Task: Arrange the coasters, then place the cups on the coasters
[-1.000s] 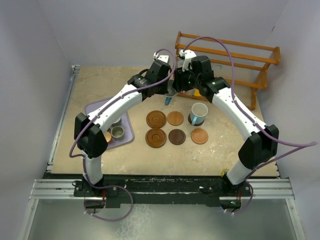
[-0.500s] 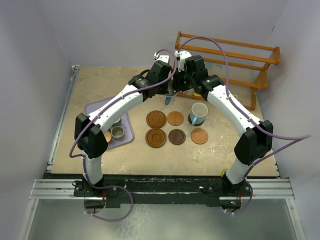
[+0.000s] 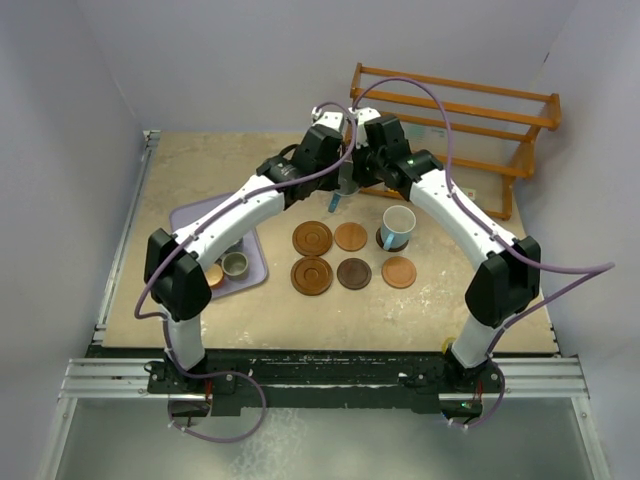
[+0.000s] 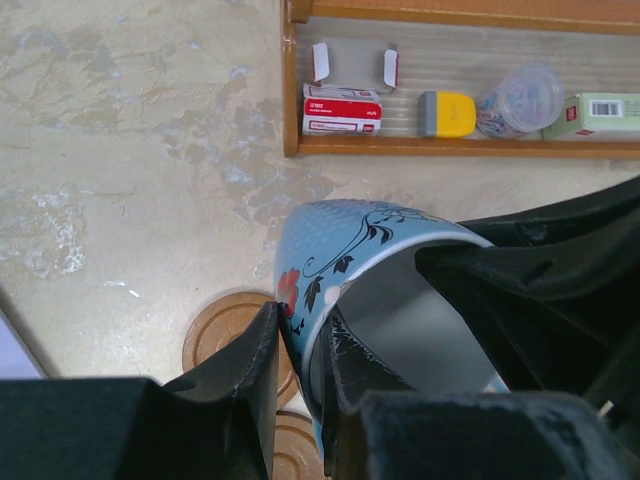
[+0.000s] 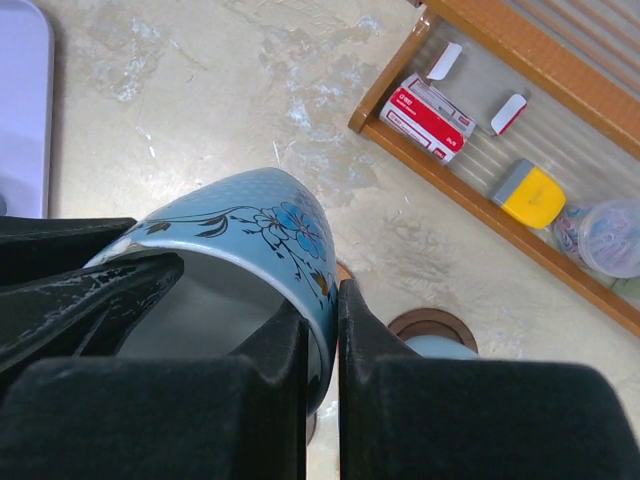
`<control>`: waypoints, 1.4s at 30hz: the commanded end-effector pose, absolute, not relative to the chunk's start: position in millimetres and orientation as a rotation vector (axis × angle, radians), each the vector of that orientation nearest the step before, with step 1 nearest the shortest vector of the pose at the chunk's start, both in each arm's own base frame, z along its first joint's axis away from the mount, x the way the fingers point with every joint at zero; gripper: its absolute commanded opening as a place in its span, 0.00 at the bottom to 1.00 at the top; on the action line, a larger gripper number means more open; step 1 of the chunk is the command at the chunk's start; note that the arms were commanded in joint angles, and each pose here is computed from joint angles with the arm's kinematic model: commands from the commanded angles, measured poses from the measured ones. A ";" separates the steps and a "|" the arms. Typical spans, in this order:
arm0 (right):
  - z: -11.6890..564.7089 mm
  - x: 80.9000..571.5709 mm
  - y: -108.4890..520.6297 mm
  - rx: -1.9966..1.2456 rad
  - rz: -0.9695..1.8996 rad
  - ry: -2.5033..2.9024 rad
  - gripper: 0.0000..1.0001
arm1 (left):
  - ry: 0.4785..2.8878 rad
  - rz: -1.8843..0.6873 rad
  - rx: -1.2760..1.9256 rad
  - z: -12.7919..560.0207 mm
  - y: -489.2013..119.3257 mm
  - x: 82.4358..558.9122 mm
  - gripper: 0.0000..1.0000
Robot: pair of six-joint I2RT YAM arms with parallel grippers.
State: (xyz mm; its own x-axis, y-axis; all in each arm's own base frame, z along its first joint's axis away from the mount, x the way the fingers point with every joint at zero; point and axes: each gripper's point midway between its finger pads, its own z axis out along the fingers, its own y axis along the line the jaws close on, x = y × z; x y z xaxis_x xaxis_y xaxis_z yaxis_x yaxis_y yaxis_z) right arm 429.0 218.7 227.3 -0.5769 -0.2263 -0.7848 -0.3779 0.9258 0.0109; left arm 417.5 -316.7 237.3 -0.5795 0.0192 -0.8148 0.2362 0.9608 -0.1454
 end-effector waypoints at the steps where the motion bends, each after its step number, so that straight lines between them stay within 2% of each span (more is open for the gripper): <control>1: 267.8 431.2 221.3 -0.416 0.294 2.119 0.00 | 1.955 -0.502 0.295 322.0 -328.8 403.7 0.16; 10: 267.3 416.7 213.2 -0.416 0.286 2.137 0.00 | 1.898 -0.586 0.539 325.1 -331.8 369.4 0.40; 15: 262.6 397.8 200.1 -0.424 0.260 2.167 0.00 | 1.834 -0.535 0.726 327.0 -318.1 347.9 0.51; 24: 244.9 332.3 161.1 -0.499 0.212 2.189 0.00 | 1.736 -0.281 1.051 307.0 -265.7 324.6 0.53; 32: 195.9 285.0 123.6 -0.532 0.118 2.269 0.00 | 1.743 -0.191 0.972 300.3 -217.5 339.5 0.56; 42: 150.2 272.1 86.2 -0.384 0.128 2.417 0.00 | 1.759 -0.084 0.921 292.4 -192.5 354.3 0.56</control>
